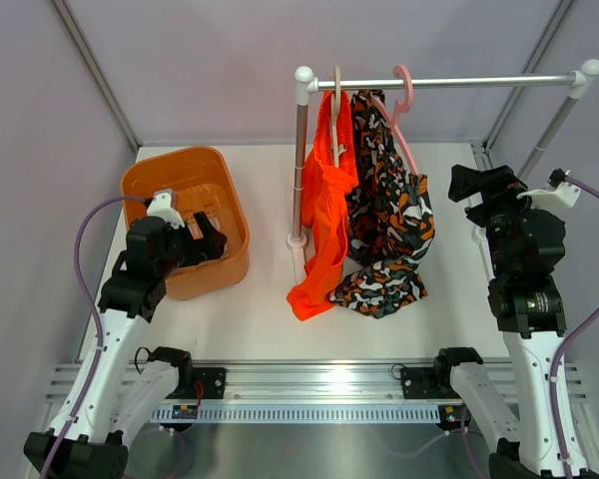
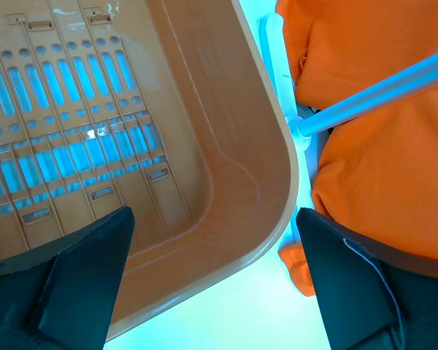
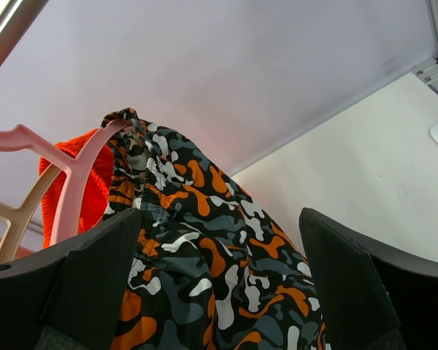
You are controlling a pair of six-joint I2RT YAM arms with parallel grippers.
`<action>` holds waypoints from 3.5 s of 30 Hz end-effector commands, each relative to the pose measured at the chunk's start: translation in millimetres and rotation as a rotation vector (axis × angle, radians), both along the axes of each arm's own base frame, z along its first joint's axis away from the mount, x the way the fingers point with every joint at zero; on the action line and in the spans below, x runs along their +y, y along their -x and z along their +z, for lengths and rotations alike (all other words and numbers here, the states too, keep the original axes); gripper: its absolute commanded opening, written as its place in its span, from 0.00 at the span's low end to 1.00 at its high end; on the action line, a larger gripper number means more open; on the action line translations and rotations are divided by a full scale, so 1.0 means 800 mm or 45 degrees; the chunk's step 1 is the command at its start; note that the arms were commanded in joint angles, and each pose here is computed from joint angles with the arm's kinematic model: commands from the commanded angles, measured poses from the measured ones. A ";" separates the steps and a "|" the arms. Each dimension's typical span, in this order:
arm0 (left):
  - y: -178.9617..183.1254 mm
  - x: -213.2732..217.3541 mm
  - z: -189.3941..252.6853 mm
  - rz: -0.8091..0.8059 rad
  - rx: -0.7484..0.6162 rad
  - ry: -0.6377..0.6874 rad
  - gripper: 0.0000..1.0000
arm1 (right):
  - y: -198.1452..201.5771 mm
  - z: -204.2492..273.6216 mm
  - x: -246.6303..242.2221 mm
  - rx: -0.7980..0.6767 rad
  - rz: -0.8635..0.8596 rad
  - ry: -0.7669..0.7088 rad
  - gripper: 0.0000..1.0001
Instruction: Remove the shorts from the hanger
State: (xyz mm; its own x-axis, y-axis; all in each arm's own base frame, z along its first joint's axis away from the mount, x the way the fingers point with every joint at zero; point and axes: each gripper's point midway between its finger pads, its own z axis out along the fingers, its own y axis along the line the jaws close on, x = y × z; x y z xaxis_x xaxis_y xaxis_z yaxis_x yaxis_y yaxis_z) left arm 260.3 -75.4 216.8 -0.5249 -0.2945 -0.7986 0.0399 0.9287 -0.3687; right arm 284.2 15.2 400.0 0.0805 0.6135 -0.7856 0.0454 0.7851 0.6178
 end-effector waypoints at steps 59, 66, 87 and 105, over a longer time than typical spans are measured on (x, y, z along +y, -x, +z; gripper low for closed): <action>-0.001 -0.012 0.020 -0.070 -0.083 0.041 0.99 | -0.056 0.103 0.121 0.044 0.552 0.649 0.76; -0.001 -0.012 0.018 -0.072 -0.076 0.039 0.99 | -0.066 0.100 0.143 0.042 0.614 0.677 0.76; -0.002 -0.011 0.017 -0.069 -0.070 0.031 0.99 | -0.142 0.079 0.171 0.061 0.510 0.778 0.59; -0.002 -0.012 0.017 -0.077 -0.072 0.033 0.99 | -0.154 0.056 0.179 0.128 0.511 0.805 0.52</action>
State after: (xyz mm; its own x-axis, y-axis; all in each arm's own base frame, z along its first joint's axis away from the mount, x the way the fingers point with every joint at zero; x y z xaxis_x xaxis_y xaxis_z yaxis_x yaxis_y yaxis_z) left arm 257.0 -80.6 221.6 -0.5212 -0.2929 -0.8016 0.0734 0.9204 -0.3840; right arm 408.5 159.2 430.4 -0.1874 0.0103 -0.9822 -0.3021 0.9509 0.0676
